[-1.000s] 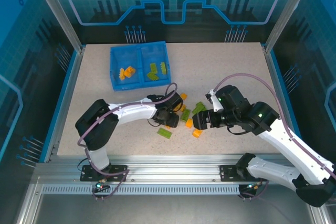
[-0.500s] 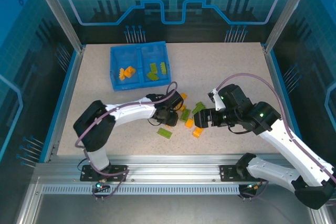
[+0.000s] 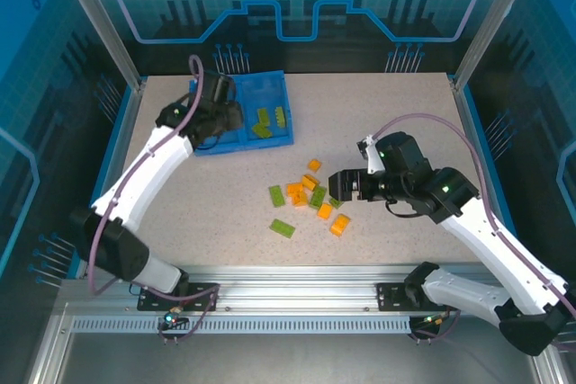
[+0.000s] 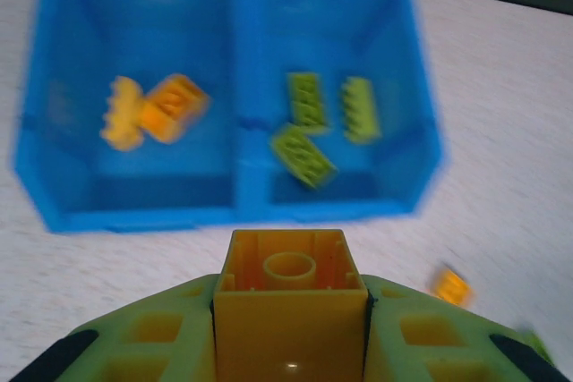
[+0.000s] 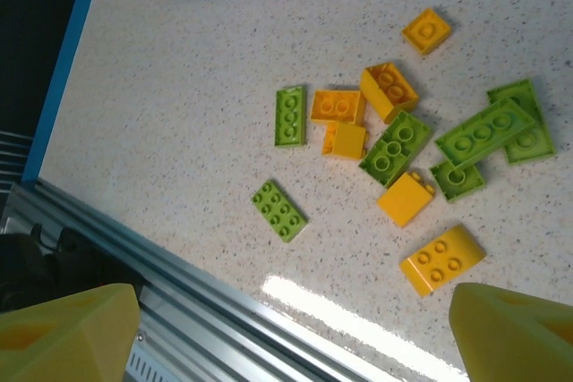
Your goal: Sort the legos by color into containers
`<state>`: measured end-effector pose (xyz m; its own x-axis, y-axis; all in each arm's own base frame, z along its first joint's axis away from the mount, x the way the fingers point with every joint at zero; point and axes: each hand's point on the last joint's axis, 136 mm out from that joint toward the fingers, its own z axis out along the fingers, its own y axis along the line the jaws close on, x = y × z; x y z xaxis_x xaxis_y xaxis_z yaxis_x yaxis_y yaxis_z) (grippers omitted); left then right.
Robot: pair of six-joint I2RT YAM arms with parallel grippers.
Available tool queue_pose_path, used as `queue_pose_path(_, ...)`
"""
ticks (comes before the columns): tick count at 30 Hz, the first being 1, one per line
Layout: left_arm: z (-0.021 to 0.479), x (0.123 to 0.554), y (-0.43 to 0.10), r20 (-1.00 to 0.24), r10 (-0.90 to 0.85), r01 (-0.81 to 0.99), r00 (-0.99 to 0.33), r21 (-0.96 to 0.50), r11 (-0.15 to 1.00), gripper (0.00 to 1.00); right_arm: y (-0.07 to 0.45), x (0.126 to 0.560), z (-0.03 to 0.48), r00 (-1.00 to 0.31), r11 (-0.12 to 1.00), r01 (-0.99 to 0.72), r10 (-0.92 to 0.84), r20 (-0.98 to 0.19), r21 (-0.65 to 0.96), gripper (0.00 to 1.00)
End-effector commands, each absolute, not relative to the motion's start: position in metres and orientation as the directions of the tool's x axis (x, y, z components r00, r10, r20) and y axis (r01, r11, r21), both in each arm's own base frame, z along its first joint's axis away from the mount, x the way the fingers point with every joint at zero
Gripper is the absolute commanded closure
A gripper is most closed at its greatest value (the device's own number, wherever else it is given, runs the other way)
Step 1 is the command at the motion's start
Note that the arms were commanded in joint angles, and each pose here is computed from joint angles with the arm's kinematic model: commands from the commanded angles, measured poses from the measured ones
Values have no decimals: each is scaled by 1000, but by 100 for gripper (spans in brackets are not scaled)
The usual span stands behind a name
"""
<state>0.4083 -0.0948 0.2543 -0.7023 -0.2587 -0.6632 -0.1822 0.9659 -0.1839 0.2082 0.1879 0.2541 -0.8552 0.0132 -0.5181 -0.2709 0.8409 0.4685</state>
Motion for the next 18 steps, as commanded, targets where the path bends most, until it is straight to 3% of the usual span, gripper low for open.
queue_pose_path(1,211,432,-57,-593,-228,-254,-772,-40,966,75,187,218,266,-841,842,-283,13,-542,459,9)
queue_pose_path(10,114,485,-32,-439,-349,-349,-828,-84,933,72,179,210,263,-851,845,-257,32,-523,468,8)
queue_pose_path(14,102,494,-32,-431,-364,-352,-826,-111,929,61,175,206,263,-854,850,-248,34,-519,465,8)
queue_pose_path(18,108,498,-35,-446,-364,-340,-818,-136,931,57,174,205,261,-858,851,-236,44,-512,469,9)
